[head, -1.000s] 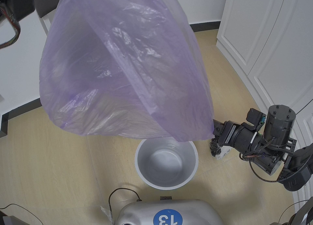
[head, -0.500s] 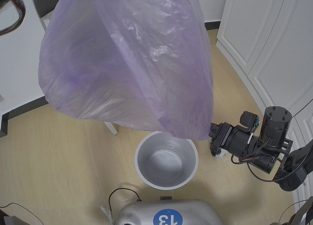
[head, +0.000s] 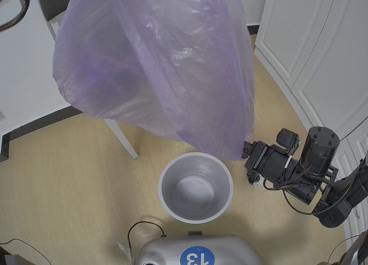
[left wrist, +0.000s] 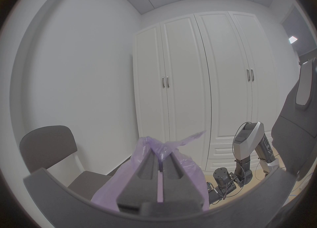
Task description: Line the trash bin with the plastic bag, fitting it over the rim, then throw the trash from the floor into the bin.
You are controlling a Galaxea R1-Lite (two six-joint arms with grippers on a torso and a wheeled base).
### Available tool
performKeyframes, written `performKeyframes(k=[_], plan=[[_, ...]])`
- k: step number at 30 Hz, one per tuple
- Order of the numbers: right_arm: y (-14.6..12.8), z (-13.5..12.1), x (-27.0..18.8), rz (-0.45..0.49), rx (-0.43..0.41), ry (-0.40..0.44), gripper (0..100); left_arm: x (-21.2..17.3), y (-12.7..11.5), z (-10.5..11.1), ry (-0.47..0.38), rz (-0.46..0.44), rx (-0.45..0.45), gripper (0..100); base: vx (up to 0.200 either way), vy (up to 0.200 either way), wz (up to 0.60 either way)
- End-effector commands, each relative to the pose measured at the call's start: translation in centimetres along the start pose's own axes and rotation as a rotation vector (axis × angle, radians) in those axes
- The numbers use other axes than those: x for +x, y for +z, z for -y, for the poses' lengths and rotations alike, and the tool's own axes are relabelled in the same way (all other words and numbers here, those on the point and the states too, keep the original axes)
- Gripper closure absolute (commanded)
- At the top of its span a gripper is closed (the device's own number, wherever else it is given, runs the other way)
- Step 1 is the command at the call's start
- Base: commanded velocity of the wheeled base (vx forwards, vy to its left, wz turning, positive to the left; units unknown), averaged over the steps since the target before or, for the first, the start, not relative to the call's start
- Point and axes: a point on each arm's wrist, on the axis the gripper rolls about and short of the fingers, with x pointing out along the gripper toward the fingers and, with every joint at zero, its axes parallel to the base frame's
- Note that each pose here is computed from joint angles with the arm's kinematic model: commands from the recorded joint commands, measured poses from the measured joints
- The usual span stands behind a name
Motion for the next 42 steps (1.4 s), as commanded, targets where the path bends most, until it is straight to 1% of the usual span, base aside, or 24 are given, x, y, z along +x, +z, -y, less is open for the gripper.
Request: performKeyframes(k=[1, 4, 5, 11, 15, 16, 18, 20, 23, 25, 27, 29, 30, 31, 32, 33, 35, 37, 40, 42], plan=[[-0.5, 0.2, 0.4, -0.003, -0.001, 0.001, 0, 0.1, -0.1, 0.1, -0.002, -0.002, 0.000, 100, 0.000, 0.000, 0.00], [-0.5, 0.3, 0.3, 0.015, -0.003, 0.015, 0, 0.1, -0.1, 0.1, -0.002, -0.004, 0.001, 100, 0.000, 0.000, 0.00], [-0.5, 0.3, 0.3, 0.018, -0.003, 0.018, 100, 0.1, -0.1, 0.1, -0.002, -0.006, 0.001, 100, 0.000, 0.000, 0.00], [-0.5, 0.3, 0.0, 0.030, -0.018, 0.010, 100, 0.0, -0.7, 0.4, -0.011, -0.024, 0.004, 100, 0.000, 0.000, 0.00], [-1.0, 0.2, -0.4, 0.032, -0.109, -0.016, 100, 0.1, -1.2, 0.7, -0.014, -0.047, 0.005, 100, 0.000, 0.000, 0.00], [-0.9, 0.0, -0.6, 0.057, -0.142, -0.032, 100, 0.1, -1.4, 0.8, -0.009, -0.059, 0.006, 100, 0.000, 0.000, 0.00], [-0.5, -0.2, -0.8, 0.089, -0.164, -0.046, 100, 0.1, -1.8, 0.8, 0.002, -0.077, 0.010, 100, 0.000, 0.000, 0.00], [-0.3, 0.0, -1.0, 0.108, -0.211, -0.084, 100, -0.2, -2.1, 0.9, 0.004, -0.090, -0.005, 100, 0.000, 0.000, 0.00], [-0.7, 0.9, -2.0, 0.111, -0.282, -0.163, 100, -0.5, -2.2, 0.8, 0.008, -0.096, -0.044, 100, 0.000, 0.000, 0.00], [-0.9, 1.1, -2.8, 0.118, -0.317, -0.204, 100, -0.8, -2.4, 0.5, 0.027, -0.114, -0.069, 100, 0.000, 0.000, 0.00], [-1.0, 1.4, -3.6, 0.110, -0.347, -0.235, 100, -0.5, -3.9, -0.6, 0.096, -0.198, -0.046, 100, 0.000, 0.000, 0.00], [-1.4, 1.7, -4.2, 0.089, -0.382, -0.256, 100, -0.4, -6.1, -2.4, 0.185, -0.323, -0.012, 100, 0.000, 0.000, 0.00], [-1.5, 1.9, -4.5, 0.080, -0.401, -0.268, 100, -0.4, -7.4, -3.0, 0.216, -0.394, -0.003, 100, 0.000, 0.000, 0.00], [-1.5, 2.0, -4.5, 0.078, -0.402, -0.269, 100, -0.4, -7.5, -3.0, 0.219, -0.402, -0.001, 100, 0.000, 0.000, 0.00], [-1.6, 2.3, -4.7, 0.071, -0.417, -0.288, 100, -0.6, -8.7, -3.1, 0.224, -0.458, -0.007, 100, 0.000, 0.000, 0.00], [-1.7, 2.4, -5.0, 0.078, -0.425, -0.308, 100, -1.0, -9.8, -2.7, 0.223, -0.498, -0.052, 100, 0.000, 0.000, 0.00], [-1.8, 2.6, -5.3, 0.086, -0.428, -0.335, 100, -1.8, -10.7, -2.2, 0.228, -0.519, -0.121, 100, 0.000, 0.000, 0.00], [-2.0, 2.8, -6.0, 0.099, -0.435, -0.359, 100, -2.9, -11.2, -1.8, 0.235, -0.532, -0.165, 100, 0.000, 0.000, 0.00], [-2.0, 2.9, -6.6, 0.118, -0.442, -0.363, 100, -3.5, -11.6, -1.7, 0.236, -0.534, -0.184, 100, 0.000, 0.000, 0.00], [-1.9, 3.1, -7.6, 0.158, -0.428, -0.365, 100, -4.5, -11.9, -2.0, 0.229, -0.517, -0.193, 100, 0.000, 0.000, 0.00]])
